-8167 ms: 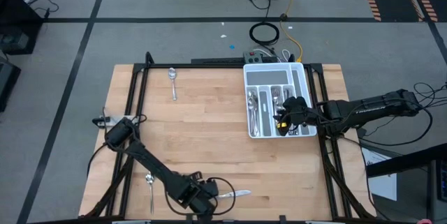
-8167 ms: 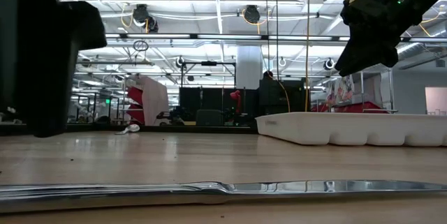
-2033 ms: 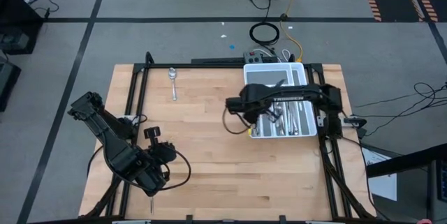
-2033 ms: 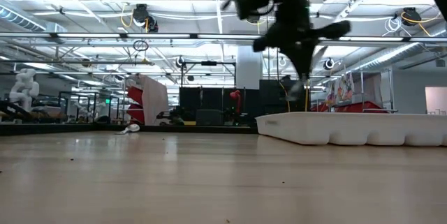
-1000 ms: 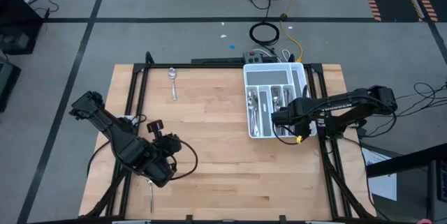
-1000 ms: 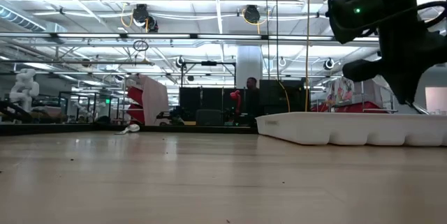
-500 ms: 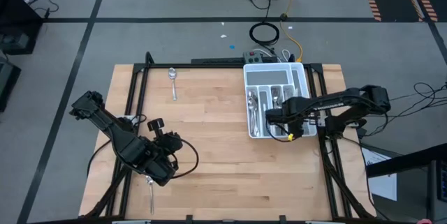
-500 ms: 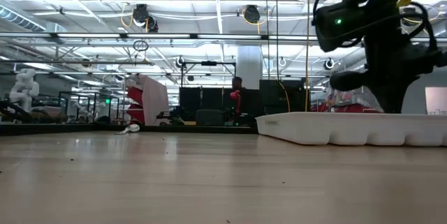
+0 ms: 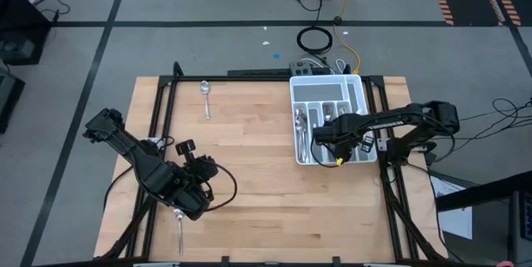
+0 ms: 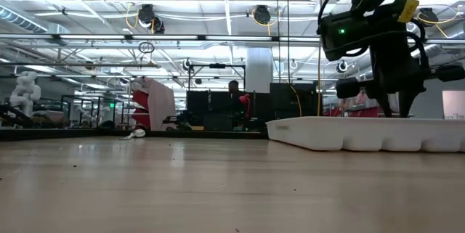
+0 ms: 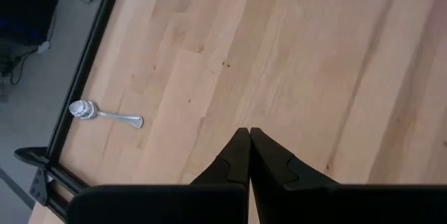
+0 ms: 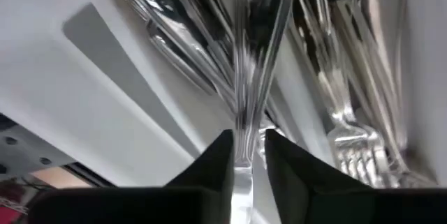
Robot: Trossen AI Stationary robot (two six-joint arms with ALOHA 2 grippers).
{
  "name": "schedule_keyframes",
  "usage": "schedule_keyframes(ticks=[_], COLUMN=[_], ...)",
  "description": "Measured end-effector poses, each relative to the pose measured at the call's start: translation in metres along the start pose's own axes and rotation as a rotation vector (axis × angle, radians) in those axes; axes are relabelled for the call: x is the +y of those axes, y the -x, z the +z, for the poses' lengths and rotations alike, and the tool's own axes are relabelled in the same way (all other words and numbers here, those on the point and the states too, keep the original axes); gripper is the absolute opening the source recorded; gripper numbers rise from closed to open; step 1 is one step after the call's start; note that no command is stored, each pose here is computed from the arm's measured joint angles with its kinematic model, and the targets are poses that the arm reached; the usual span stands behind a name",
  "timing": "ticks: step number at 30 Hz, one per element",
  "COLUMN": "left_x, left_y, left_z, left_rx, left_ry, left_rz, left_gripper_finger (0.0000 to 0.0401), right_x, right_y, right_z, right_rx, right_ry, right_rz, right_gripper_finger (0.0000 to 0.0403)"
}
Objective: Sort silverware
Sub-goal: Put the silver knife into the white silverware tray
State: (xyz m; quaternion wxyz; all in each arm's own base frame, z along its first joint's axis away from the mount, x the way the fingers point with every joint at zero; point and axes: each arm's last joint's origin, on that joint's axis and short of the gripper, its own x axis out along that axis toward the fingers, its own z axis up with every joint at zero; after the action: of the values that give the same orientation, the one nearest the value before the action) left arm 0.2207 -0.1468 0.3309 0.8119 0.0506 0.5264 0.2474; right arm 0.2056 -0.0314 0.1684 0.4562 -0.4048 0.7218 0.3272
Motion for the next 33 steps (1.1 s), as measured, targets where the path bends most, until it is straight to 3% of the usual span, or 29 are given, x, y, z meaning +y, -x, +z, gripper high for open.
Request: schedule_keyframes(ticks=[7, 10, 17, 19, 21, 25, 30, 33], left_x=[0.009, 0.017, 0.034, 0.039, 0.043, 0.045, 0.045, 0.045], left_y=[-0.009, -0.015, -0.029, -0.033, -0.037, -0.042, -0.043, -0.043], left_z=[0.010, 0.018, 0.032, 0.035, 0.037, 0.037, 0.037, 0.037], left_rx=[0.002, -0.020, -0.048, -0.050, -0.039, -0.018, 0.000, 0.002], left_ry=[0.086, 0.173, 0.280, 0.309, 0.325, 0.325, 0.283, 0.283], left_rz=[0.039, 0.085, 0.173, 0.199, 0.210, 0.225, 0.216, 0.214], left_gripper_finger=[0.0016, 0.0022, 0.0024, 0.0024, 0.0024, 0.0024, 0.0024, 0.0025], right_x=[0.009, 0.009, 0.010, 0.010, 0.010, 0.019, 0.024, 0.020], right_y=[0.012, 0.023, 0.052, 0.063, 0.071, 0.062, 0.033, 0.018], right_z=[-0.008, -0.013, -0.028, -0.034, -0.041, -0.052, -0.061, -0.065], right_rx=[-0.004, -0.029, 0.000, -0.001, -0.066, -0.076, -0.030, -0.071], right_ry=[-0.141, -0.238, -0.335, -0.470, -0.689, -0.934, -1.120, -1.244], right_rz=[-0.005, -0.058, -0.274, -0.346, -0.375, -0.254, -0.066, -0.041], right_gripper_finger=[0.0119, 0.0131, 0.0133, 0.0133, 0.0132, 0.0106, 0.0012, 0.0010])
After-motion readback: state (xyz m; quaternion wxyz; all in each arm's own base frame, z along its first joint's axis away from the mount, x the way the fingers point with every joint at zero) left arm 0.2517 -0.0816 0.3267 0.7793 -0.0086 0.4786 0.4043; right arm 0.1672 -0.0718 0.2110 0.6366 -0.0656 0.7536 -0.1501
